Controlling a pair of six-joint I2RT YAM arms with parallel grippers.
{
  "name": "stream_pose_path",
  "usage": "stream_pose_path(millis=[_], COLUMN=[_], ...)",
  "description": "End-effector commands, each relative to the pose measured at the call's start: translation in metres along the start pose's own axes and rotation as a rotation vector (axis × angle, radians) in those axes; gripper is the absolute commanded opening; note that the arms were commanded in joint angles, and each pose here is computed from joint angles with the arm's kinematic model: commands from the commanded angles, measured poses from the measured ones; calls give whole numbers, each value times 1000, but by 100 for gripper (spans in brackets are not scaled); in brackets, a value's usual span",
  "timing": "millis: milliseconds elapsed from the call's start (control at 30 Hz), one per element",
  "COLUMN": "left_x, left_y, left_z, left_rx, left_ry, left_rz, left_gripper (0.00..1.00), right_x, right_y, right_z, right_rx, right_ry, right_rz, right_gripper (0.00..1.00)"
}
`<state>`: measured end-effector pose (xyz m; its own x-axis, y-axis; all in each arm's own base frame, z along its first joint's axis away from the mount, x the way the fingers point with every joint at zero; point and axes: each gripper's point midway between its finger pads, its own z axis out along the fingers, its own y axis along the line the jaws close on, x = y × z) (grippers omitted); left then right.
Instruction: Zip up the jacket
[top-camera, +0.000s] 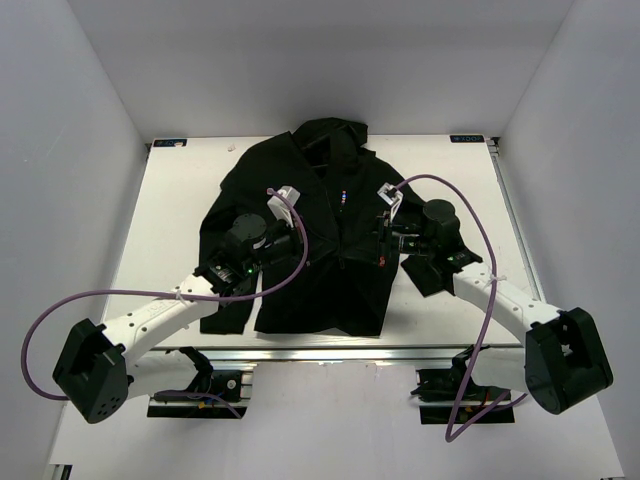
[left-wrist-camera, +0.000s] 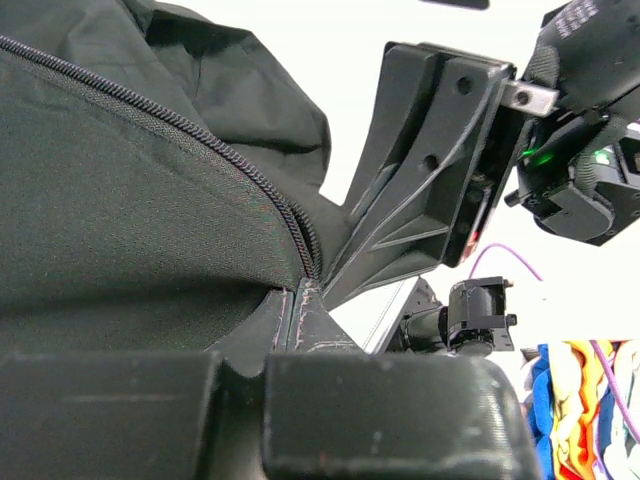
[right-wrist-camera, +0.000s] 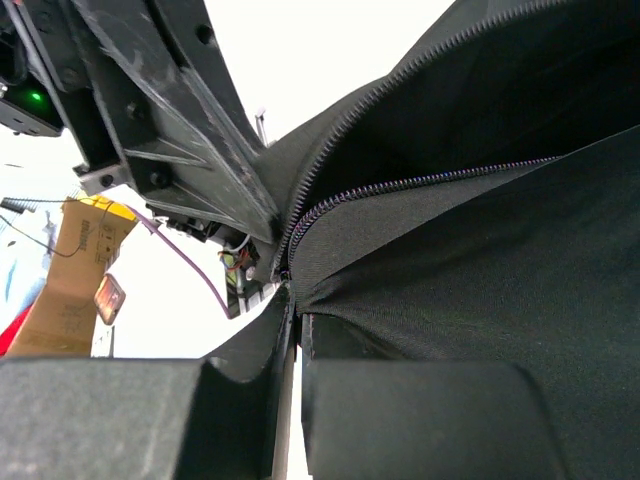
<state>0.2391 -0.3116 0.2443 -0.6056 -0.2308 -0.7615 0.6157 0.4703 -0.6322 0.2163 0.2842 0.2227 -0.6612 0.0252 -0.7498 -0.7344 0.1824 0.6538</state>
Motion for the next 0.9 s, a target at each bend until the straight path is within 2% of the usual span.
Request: stream_pose_path(millis=[0, 367, 867], left_x=[-1, -16, -15], left_y=[-4, -5, -6], left_z=[-3, -10, -7], left_rx=[21, -7, 6], left_ry=[-6, -79, -73], left_rz=[-9, -22, -20], left_gripper=[0, 0, 0], right_x=[-27, -16, -12], right_y=[24, 19, 22], right_z=[-2, -1, 2], right_rx=[-45, -51, -78], right_ry=[-67, -26, -3], right_rz=[-111, -74, -78], right_gripper=[0, 0, 0])
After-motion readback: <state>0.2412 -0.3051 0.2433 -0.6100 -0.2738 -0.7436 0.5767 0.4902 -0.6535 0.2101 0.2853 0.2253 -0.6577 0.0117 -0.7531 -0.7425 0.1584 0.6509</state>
